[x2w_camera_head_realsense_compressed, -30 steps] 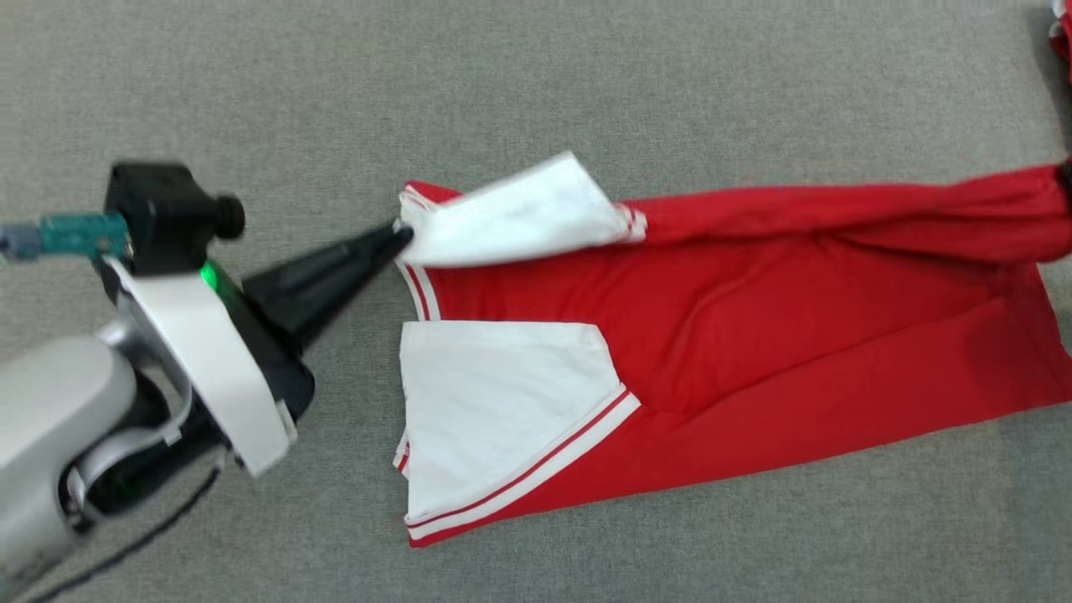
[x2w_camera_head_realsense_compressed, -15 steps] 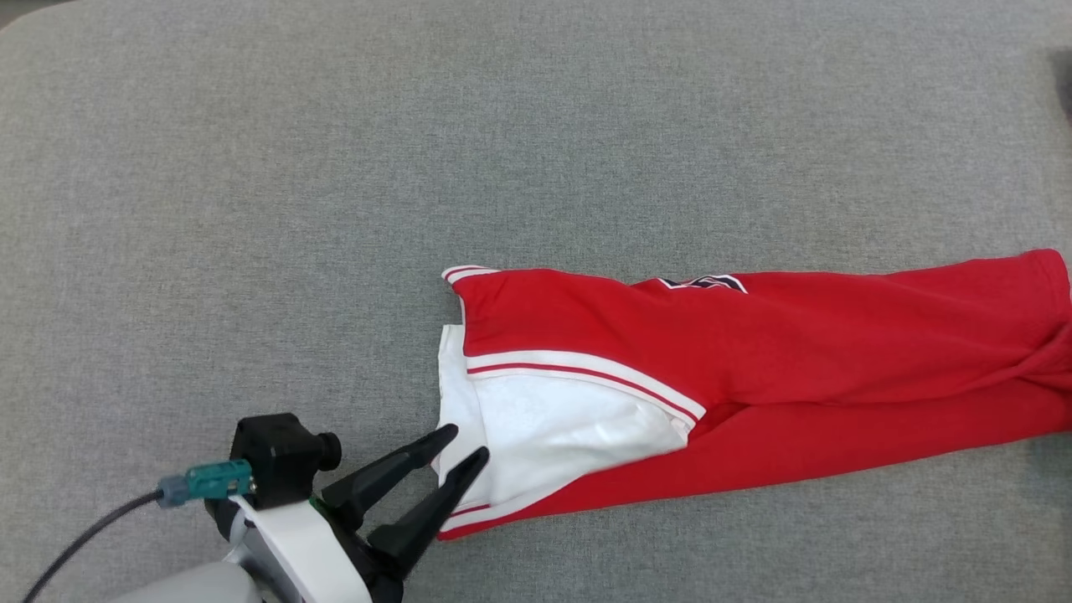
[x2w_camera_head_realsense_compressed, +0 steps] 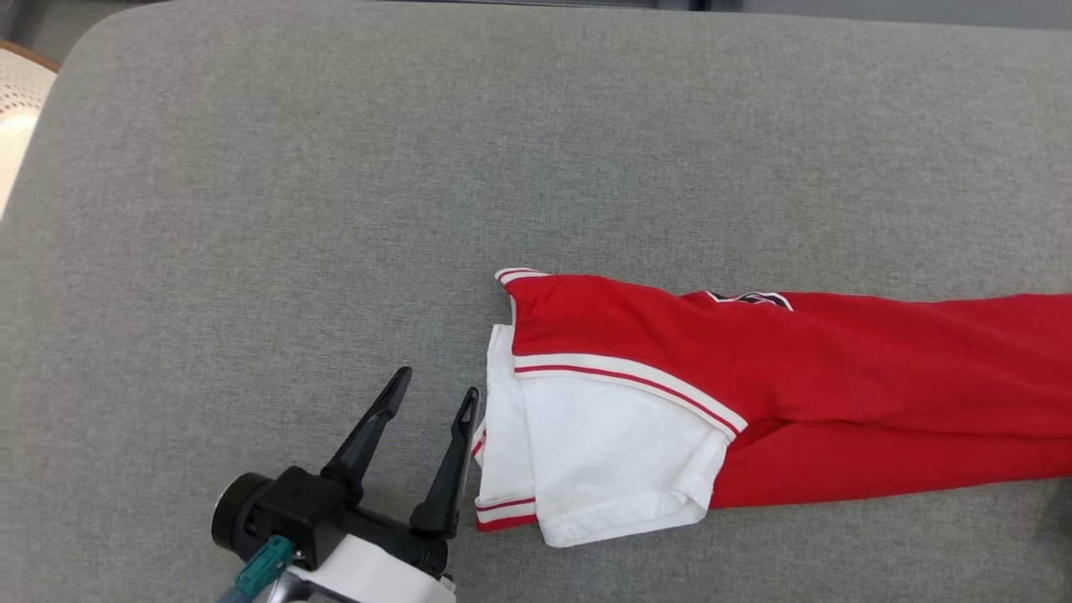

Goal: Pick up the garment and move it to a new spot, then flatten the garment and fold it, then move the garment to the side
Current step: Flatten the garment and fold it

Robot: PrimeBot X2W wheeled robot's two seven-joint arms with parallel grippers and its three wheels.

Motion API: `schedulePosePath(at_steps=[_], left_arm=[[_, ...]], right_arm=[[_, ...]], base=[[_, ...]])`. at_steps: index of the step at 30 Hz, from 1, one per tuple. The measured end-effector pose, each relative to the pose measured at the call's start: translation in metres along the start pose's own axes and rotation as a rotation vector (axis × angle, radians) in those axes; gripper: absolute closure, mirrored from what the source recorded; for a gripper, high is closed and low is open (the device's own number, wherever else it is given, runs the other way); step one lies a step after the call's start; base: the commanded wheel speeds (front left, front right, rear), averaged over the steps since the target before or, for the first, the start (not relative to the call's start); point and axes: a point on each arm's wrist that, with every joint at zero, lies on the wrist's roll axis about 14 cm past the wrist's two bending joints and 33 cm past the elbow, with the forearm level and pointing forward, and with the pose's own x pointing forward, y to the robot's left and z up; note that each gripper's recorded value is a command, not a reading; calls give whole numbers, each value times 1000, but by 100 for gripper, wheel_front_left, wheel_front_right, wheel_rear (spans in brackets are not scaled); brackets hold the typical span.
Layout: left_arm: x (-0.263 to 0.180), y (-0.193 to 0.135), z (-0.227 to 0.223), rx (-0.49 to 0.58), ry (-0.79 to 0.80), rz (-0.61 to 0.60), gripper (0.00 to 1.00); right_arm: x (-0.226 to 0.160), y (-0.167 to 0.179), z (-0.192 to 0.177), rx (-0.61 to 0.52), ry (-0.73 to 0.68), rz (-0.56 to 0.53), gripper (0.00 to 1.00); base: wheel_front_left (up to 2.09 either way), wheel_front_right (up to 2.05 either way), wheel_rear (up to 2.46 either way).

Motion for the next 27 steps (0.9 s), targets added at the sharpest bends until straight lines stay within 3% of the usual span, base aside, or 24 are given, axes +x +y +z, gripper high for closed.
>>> schedulePosePath(at_steps=[7, 8, 9, 14, 21, 27], left_arm=[[-16, 3, 6, 22, -76, 61, 0], [-18, -1, 6, 21, -79, 46, 0], [-18, -3, 8, 18, -91, 44, 0], [-16, -8, 23, 44, -157, 28, 0], [-16, -16, 25, 65, -174, -13, 0], [-17, -20, 28, 74, -188, -37, 0]], right_arm=[[5, 11, -19, 3, 85, -2, 0], [5, 15, -20, 0, 94, 6, 58], [4, 17, -20, 2, 92, 11, 100], [-1, 9, -3, -9, 35, -11, 100], [-25, -33, 67, -138, -170, -110, 100], [-48, 15, 113, -277, -342, 19, 100]], base=[[0, 0, 0], [0, 0, 0], [0, 0, 0], [0, 0, 0], [0, 0, 0], [0, 0, 0]])
